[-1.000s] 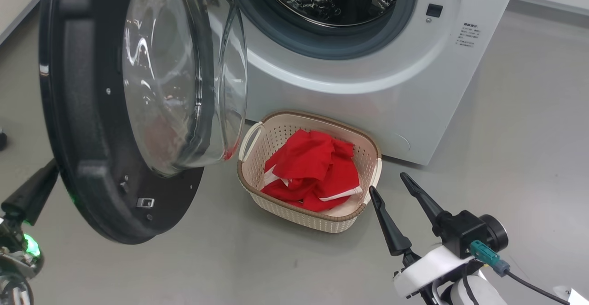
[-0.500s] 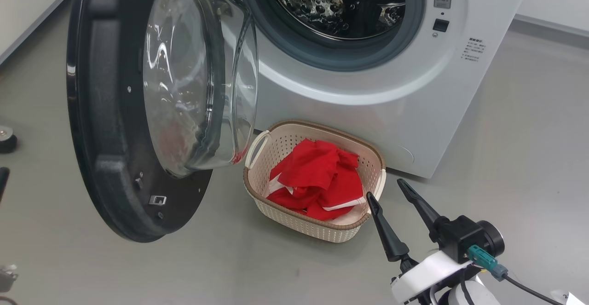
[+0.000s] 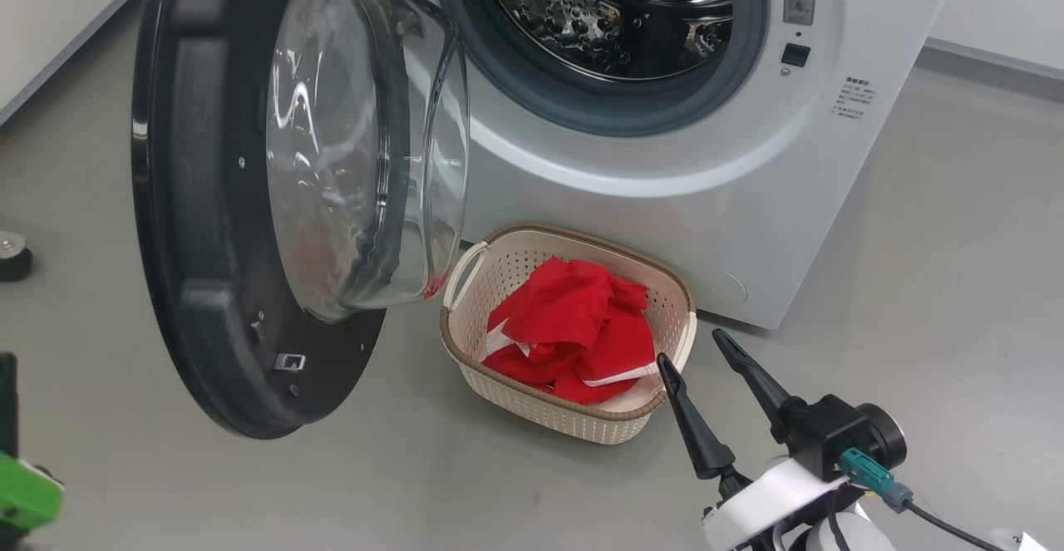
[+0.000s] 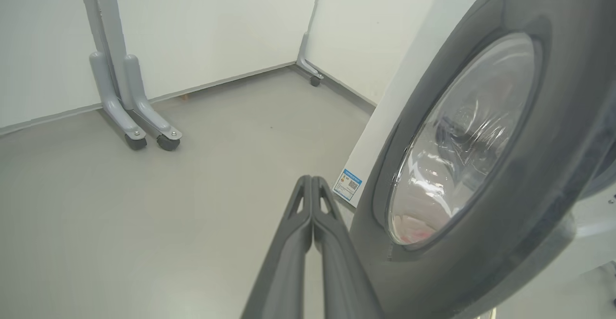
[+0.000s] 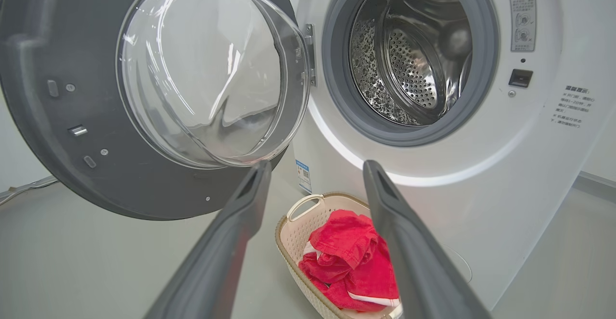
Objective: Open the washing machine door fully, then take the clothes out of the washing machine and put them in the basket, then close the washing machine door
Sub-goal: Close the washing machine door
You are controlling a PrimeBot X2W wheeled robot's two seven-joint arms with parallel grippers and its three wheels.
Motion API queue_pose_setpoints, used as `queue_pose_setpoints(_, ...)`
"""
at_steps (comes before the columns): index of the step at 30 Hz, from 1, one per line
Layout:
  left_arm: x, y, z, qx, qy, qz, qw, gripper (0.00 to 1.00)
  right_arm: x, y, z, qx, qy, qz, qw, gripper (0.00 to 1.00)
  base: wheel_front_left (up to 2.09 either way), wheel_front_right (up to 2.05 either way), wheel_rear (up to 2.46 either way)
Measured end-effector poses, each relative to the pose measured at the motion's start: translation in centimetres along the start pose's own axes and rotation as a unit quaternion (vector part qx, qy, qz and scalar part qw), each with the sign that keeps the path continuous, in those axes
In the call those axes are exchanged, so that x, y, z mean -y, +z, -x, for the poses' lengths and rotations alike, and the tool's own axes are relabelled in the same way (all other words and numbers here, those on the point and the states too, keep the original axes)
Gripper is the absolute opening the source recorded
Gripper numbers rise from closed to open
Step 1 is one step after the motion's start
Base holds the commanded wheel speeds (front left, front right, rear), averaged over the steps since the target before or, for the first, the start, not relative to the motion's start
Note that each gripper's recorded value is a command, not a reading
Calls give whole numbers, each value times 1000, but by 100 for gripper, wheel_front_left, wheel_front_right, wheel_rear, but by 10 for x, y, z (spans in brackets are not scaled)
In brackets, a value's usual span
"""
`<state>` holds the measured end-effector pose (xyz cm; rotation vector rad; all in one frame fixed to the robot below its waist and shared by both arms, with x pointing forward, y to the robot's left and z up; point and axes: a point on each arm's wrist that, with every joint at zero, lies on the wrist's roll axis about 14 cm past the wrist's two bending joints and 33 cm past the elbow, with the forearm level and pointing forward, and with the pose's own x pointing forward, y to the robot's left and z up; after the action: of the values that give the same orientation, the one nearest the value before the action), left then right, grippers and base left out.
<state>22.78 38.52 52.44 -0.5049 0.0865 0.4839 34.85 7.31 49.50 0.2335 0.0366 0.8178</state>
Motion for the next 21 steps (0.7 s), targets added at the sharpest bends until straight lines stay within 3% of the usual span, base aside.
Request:
queue_pose_setpoints(12,-14,-37,9,-1,22,-95,995,0,1,-3,2,-3,-4,-5,1000,100,0,0,0)
queue_pose_setpoints(13,-15,-36,9,4,24,-99,995,31,2,-3,2,-2,-4,-5,1000,100,0,0,0)
queue_pose_setpoints(14,-16,-36,8,9,26,-104,994,79,2,-3,2,-2,-4,-6,1000,100,0,0,0)
queue_pose_setpoints(15,-18,-36,8,15,29,-107,994,100,2,-3,2,-2,-3,-6,1000,100,0,0,0)
queue_pose_setpoints(21,-22,-44,8,32,37,-104,993,100,5,-4,2,-3,-9,-10,1000,100,0,0,0)
